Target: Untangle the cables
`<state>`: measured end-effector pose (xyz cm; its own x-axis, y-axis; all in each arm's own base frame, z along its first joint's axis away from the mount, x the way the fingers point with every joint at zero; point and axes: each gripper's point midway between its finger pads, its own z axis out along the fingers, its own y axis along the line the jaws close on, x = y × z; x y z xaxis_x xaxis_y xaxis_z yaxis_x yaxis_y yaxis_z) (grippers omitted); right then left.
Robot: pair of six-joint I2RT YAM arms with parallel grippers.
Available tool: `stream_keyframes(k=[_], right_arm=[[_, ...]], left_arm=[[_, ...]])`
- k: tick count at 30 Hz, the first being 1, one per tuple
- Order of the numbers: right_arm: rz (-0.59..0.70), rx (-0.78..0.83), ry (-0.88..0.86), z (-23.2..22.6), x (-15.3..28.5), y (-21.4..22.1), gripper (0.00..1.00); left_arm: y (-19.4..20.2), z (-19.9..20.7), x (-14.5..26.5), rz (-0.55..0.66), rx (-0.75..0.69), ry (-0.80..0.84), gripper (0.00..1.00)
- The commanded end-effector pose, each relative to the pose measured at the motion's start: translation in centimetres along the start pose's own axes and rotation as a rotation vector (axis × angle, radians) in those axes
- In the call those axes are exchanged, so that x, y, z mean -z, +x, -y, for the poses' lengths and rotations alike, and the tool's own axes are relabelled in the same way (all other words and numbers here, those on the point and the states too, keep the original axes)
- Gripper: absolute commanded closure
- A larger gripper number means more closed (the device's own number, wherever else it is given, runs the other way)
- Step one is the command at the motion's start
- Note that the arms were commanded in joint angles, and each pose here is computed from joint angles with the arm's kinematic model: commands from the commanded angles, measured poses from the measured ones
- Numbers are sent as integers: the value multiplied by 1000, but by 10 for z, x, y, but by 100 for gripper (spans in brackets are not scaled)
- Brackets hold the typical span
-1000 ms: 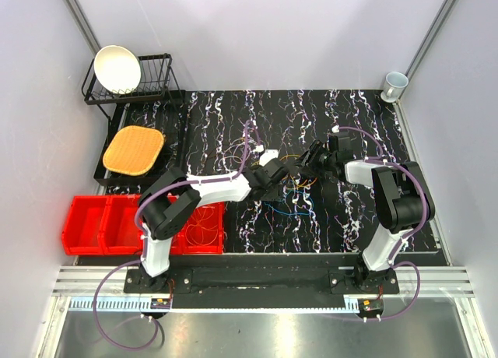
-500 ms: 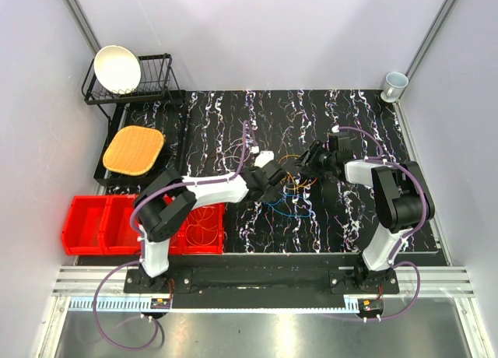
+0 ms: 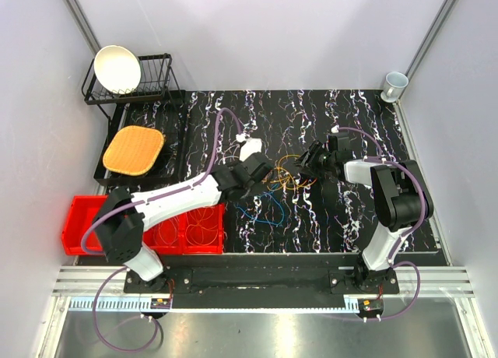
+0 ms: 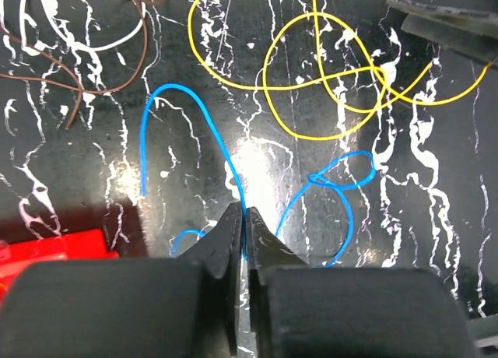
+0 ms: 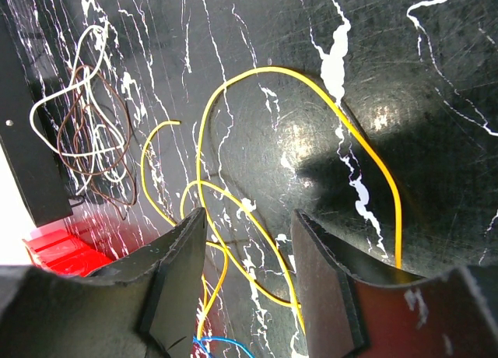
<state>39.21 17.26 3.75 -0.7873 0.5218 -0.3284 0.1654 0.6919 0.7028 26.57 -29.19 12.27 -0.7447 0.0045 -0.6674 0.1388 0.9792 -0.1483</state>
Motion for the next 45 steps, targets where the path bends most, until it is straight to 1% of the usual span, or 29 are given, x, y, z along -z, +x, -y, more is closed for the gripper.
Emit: stream_keyframes(k=[1,3,4,6,8,13,17,20,27,30,34,36,45], right_arm=[[14,25,-37,-15,-3,-8,47],[12,26,-36,-15,-4,-8,47],[13,27,-39,-16,-4,-8,47],[9,24,-37,-15,-5,-7,47],[11,25,-38,-15,-4,-8,47],[6,24,-42,-15,-5,-7,47],[7,22,-47,-16,-5,-8,47],[7,21,-47,-16,-4,-7,47],[-1,20,-52,-17,-4,-6,47],[-2,17,-51,-16,-5,-5,47],[-3,17,-54,-17,-5,-5,47],[-2,17,-55,-18,-5,-5,47],[-4,13,-52,-16,-7,-6,47]], left_arm=[[17,-12,0,-22,-81,-53,65],[20,-11,1,-23,-94,-66,46],[22,-9,-1,-25,-102,-69,34],[22,-2,1,-18,-120,-69,26],[20,6,3,-6,-138,-57,25],[25,17,-10,-18,-178,-63,26],[26,35,-24,-14,-189,-6,28],[24,41,-35,-15,-182,4,30],[25,42,-62,-32,-176,-10,34],[27,41,-70,-43,-161,-23,34],[31,29,-78,-56,-124,-70,34],[33,29,-82,-55,-110,-64,34],[39,36,-95,-57,-89,-43,46]])
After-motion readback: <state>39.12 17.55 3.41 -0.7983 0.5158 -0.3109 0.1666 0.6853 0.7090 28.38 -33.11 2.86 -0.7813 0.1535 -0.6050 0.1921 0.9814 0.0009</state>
